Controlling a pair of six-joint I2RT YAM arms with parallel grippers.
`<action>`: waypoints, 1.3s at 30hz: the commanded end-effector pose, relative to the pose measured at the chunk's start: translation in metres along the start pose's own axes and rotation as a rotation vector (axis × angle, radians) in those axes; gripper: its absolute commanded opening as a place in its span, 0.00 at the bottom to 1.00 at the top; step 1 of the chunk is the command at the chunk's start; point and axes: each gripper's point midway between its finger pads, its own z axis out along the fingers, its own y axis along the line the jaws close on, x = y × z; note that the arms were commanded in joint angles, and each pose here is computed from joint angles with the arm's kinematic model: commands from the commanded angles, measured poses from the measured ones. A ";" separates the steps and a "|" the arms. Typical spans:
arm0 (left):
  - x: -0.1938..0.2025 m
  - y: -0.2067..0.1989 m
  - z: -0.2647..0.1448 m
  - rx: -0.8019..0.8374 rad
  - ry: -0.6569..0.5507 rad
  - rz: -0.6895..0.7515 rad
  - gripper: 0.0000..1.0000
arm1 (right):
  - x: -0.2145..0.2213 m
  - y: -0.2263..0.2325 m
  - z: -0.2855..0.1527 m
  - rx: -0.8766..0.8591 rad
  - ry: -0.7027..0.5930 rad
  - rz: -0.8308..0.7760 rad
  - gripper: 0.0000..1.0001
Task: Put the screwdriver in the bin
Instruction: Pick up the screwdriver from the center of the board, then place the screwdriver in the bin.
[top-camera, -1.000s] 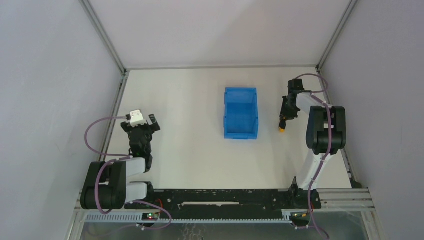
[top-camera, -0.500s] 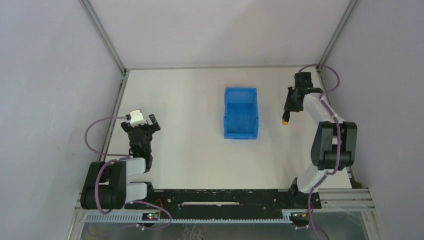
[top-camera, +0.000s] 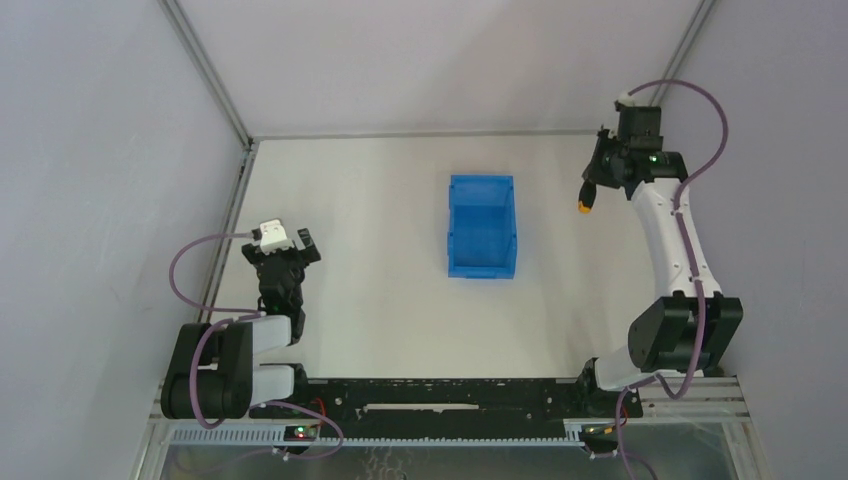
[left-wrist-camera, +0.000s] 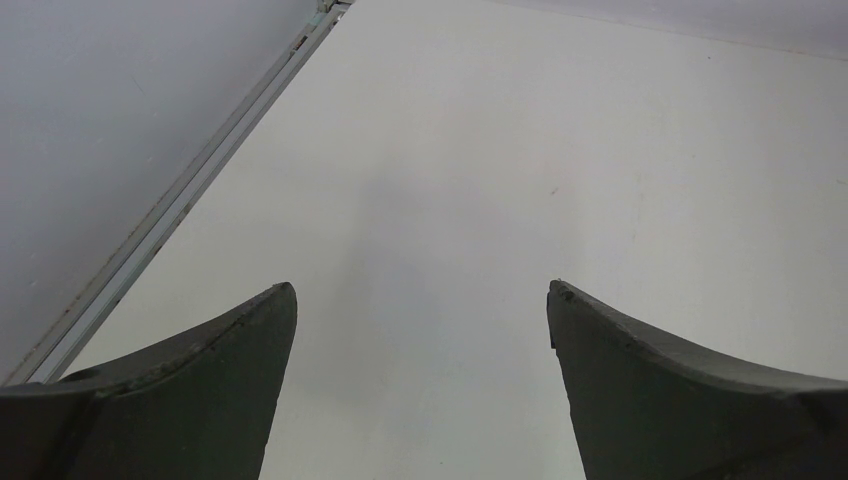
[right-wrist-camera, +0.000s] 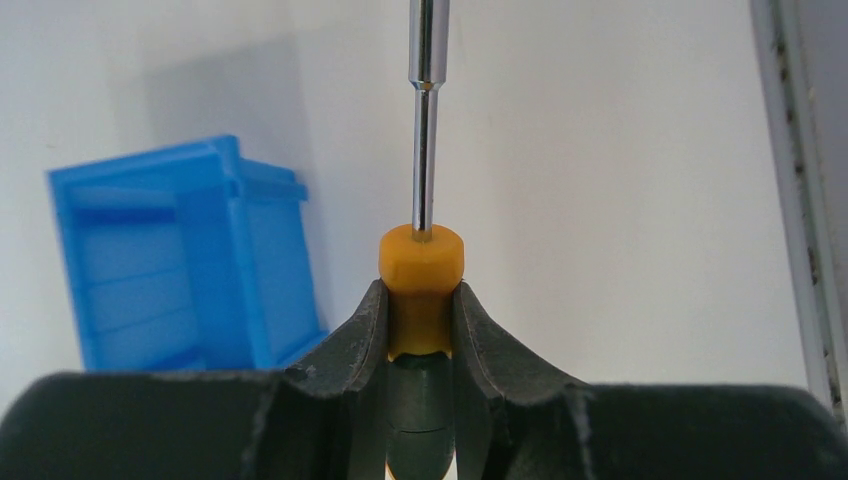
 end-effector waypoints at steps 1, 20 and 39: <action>-0.025 -0.002 0.007 -0.006 -0.071 0.003 1.00 | -0.042 0.015 -0.052 -0.052 -0.121 -0.028 0.18; -0.025 -0.002 0.007 -0.006 -0.072 0.003 1.00 | -0.068 0.059 -0.100 -0.091 -0.191 -0.105 0.18; -0.025 -0.002 0.007 -0.005 -0.071 0.003 1.00 | -0.034 0.187 -0.094 -0.291 -0.171 -0.178 0.18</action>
